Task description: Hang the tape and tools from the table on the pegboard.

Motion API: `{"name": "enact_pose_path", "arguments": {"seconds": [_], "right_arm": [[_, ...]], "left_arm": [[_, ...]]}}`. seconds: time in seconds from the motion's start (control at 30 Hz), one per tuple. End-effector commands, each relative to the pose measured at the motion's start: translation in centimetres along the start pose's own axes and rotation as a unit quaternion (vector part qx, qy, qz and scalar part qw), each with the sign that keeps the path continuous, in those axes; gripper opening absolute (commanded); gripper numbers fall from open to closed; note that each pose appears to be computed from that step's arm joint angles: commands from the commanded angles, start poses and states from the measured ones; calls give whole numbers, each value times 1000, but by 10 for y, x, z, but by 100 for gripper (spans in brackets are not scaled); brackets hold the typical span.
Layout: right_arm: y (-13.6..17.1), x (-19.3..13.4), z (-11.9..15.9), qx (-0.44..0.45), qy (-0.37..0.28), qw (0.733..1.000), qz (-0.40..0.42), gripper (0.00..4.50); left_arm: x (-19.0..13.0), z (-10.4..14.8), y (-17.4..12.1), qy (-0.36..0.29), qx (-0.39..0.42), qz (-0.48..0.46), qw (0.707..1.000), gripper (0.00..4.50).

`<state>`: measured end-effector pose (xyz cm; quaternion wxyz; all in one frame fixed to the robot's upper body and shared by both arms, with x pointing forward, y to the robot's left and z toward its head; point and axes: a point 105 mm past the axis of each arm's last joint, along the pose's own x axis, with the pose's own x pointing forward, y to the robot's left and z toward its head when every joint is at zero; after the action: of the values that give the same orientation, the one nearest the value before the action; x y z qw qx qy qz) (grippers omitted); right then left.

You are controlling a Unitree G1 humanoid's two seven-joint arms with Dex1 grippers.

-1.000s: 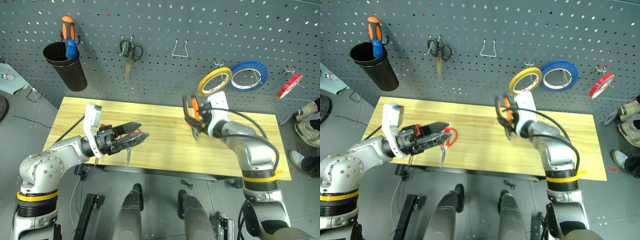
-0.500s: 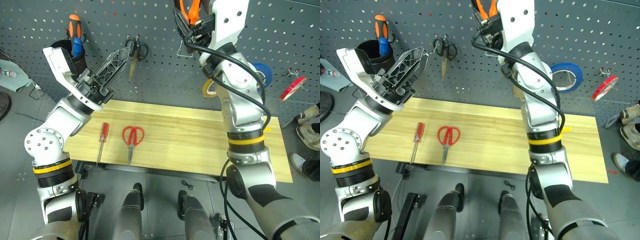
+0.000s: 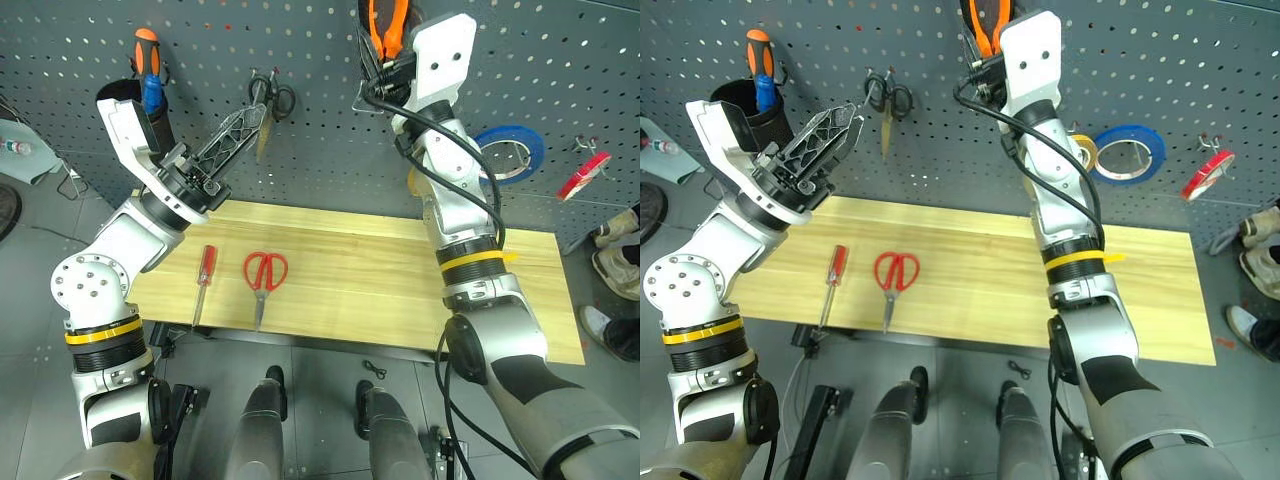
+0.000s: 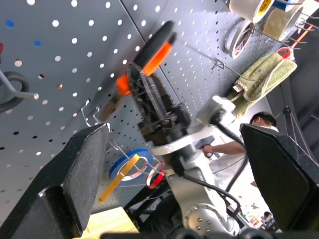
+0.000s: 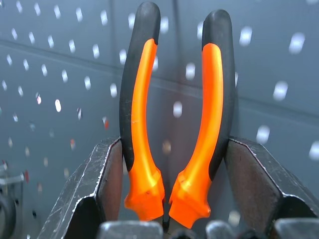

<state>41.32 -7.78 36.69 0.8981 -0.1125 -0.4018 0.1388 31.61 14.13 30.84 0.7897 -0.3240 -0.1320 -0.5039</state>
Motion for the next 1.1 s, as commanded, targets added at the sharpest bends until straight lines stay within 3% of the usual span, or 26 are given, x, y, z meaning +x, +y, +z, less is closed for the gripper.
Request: {"name": "enact_pose_path", "arguments": {"seconds": [0.03, 0.6, 0.67, 0.73, 0.9, 1.1], "right_arm": [[-9, 8, 23, 12, -51, 998, -25, 273], [-3, -2, -7, 38, 2, 999, -30, 273], [-3, -2, -9, 41, 7, 999, -29, 376], [-3, -3, -9, 41, 7, 999, -26, 444], [-6, -9, -8, 37, 9, 999, -6, 448], [7, -49, -8, 58, 50, 993, 88, 448]], "left_arm": [[1, 3, -11, 5, 14, -19, 1000, 450], [1, 0, -10, 15, 15, -18, 1000, 450], [2, 0, -9, 16, 15, -18, 1000, 450], [2, -1, -9, 18, 15, -17, 1000, 450], [-2, -9, -5, 36, 16, -3, 999, 450], [-30, -50, 20, 130, 68, 92, 985, 450]]}}
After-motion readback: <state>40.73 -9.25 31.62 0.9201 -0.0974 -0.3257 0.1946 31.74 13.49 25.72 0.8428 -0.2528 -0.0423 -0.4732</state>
